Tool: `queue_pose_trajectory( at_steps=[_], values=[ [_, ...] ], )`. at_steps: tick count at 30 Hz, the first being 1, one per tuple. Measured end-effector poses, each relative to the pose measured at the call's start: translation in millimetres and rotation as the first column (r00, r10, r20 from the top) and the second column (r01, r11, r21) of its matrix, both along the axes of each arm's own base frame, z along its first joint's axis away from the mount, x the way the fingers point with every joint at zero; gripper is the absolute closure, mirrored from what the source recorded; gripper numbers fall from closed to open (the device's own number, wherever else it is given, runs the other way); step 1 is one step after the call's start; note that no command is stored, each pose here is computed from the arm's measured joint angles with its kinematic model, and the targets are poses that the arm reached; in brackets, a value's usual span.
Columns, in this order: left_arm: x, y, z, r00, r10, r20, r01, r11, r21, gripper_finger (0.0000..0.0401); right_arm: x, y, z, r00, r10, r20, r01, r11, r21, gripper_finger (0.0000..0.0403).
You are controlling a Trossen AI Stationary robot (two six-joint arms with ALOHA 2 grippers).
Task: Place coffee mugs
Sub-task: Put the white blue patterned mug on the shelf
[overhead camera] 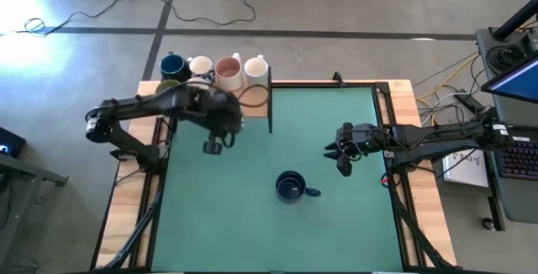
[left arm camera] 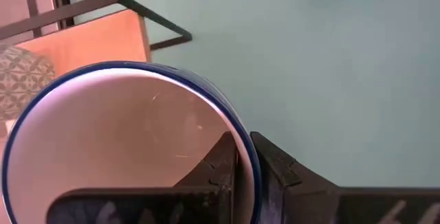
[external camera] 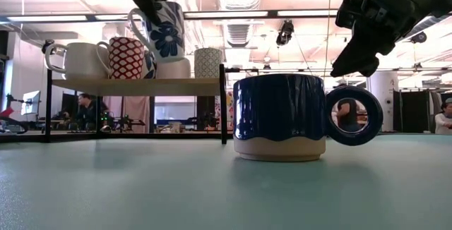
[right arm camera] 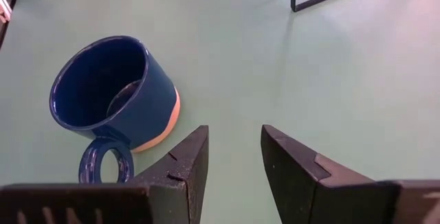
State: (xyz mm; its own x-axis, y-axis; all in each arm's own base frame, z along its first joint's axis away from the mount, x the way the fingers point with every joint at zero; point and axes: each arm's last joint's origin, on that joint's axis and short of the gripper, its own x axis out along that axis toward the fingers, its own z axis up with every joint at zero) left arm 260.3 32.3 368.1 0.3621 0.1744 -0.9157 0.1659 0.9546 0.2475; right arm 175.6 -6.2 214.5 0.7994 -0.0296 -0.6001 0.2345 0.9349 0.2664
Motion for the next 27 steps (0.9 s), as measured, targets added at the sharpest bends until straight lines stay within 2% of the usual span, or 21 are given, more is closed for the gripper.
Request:
queue_pose_trajectory(
  at_steps=[6,15,27],
  values=[
    [-5,26,1,1.0,0.004,-0.011,-0.003,1.0,0.019,0.0391,0,0,0,1.0,0.0,0.0,0.0,1.0,0.0,0.028],
    [-14,59,-2,0.999,0.025,-0.033,-0.026,0.999,-0.025,0.0391,0,0,0,1.0,0.0,0.0,0.0,1.0,0.0,0.028],
    [-18,80,-9,0.996,0.037,-0.08,-0.039,0.999,-0.021,0.0384,0,0,0,1.0,0.0,0.0,0.0,1.0,0.0,0.028]
  ],
)
